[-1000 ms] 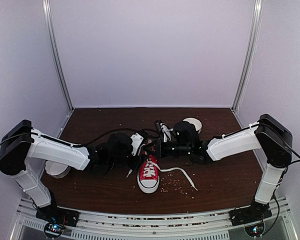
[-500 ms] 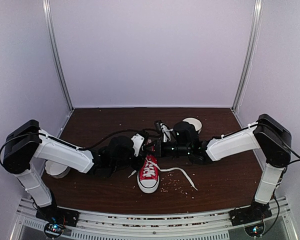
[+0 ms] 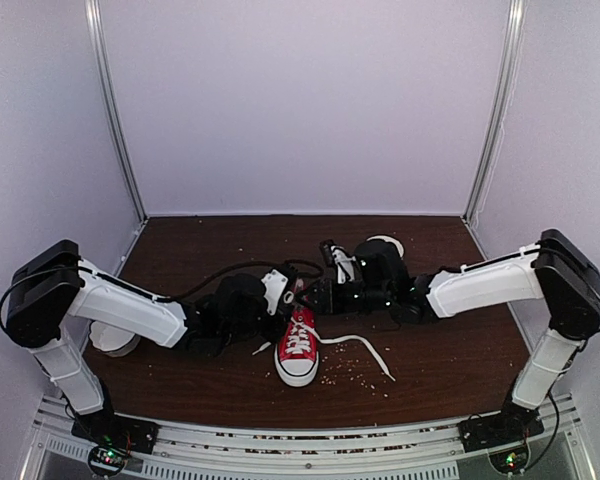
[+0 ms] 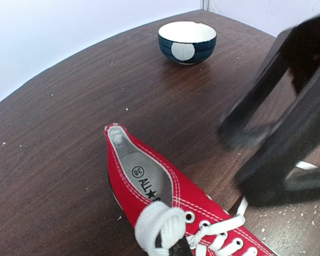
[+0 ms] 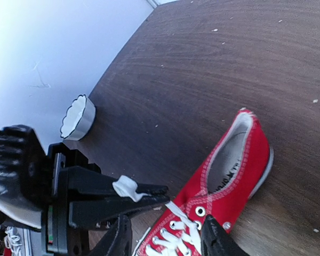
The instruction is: Tie the shoes
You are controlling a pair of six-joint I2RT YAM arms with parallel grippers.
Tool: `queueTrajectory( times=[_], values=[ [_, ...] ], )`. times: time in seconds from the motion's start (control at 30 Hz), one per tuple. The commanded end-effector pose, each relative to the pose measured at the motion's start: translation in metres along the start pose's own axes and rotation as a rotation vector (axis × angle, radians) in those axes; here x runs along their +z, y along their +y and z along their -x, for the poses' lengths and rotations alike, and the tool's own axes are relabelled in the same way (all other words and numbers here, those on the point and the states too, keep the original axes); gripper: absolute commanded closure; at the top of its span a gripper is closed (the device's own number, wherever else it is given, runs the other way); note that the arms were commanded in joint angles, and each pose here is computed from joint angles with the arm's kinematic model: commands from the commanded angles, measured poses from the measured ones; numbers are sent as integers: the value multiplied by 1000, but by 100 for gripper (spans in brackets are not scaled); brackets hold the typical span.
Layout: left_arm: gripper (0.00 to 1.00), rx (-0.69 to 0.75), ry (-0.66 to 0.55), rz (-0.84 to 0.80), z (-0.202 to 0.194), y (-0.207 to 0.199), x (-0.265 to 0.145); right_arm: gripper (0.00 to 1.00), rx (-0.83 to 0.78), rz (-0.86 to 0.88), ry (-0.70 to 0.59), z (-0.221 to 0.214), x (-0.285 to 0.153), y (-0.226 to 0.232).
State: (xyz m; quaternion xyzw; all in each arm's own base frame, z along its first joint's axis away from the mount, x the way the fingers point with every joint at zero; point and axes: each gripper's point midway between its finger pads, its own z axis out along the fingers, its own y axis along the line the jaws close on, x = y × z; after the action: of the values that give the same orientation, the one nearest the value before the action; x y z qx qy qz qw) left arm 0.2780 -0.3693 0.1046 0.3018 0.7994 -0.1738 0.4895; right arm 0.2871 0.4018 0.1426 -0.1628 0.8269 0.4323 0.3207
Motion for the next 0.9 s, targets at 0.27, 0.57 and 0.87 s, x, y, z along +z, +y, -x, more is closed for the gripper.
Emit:
queueTrajectory(
  times=[0.27, 0.57, 0.87],
  values=[
    [100, -20, -51, -24, 10, 0, 2, 49, -121, -669, 436, -86, -140, -104],
    [100, -20, -45, -28, 10, 1, 4, 46, -102, -636, 686, -148, -125, -113],
    [100, -20, -42, -28, 9, 1, 4, 100, -81, -581, 772, -168, -115, -115]
  ],
)
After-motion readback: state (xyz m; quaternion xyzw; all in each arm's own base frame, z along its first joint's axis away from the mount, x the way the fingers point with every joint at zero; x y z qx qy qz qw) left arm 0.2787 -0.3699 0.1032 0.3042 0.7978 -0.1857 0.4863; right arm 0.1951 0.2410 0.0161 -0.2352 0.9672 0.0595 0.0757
